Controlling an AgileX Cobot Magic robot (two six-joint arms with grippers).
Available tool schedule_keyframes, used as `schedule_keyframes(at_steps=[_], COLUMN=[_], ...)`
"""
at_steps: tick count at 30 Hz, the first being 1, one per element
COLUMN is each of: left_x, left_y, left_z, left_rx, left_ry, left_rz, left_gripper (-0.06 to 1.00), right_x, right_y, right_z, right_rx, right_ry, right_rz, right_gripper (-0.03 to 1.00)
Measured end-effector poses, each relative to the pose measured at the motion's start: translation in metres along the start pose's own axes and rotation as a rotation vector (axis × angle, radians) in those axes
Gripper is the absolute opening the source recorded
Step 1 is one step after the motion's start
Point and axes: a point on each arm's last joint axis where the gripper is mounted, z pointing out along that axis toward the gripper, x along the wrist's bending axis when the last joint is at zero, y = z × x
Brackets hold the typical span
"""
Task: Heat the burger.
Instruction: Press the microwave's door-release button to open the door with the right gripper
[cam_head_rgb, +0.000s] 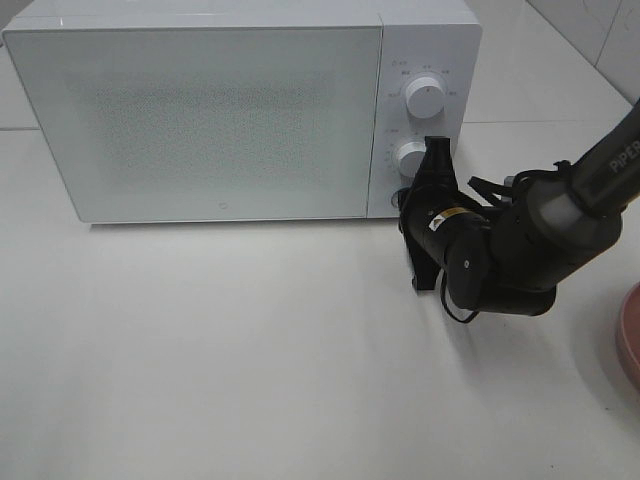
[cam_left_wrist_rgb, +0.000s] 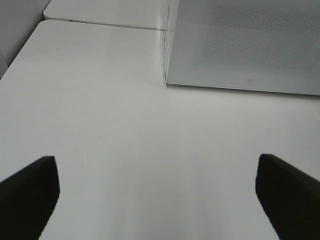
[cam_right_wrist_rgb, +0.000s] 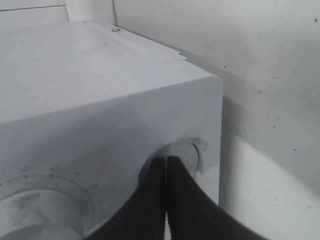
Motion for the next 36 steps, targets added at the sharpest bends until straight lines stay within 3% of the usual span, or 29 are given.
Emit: schedule_keyframes(at_steps=[19,36], left_x=[0.000,0.000], left_y=[0.000,0.000], left_z=[0.000,0.000], left_rx=[0.000,0.000], left_ry=[0.000,0.000], left_rz=[0.000,0.000], left_gripper=[0.99,0.99], right_x=[0.006,0.004], right_y=[-0.003,-0.005], right_z=[0.009,0.017], right_rx=[-0.040,-0.052], right_ry=[0.019,-0.015], right_rz=[-0.012,-0.004], right_gripper=[0.00,0.00])
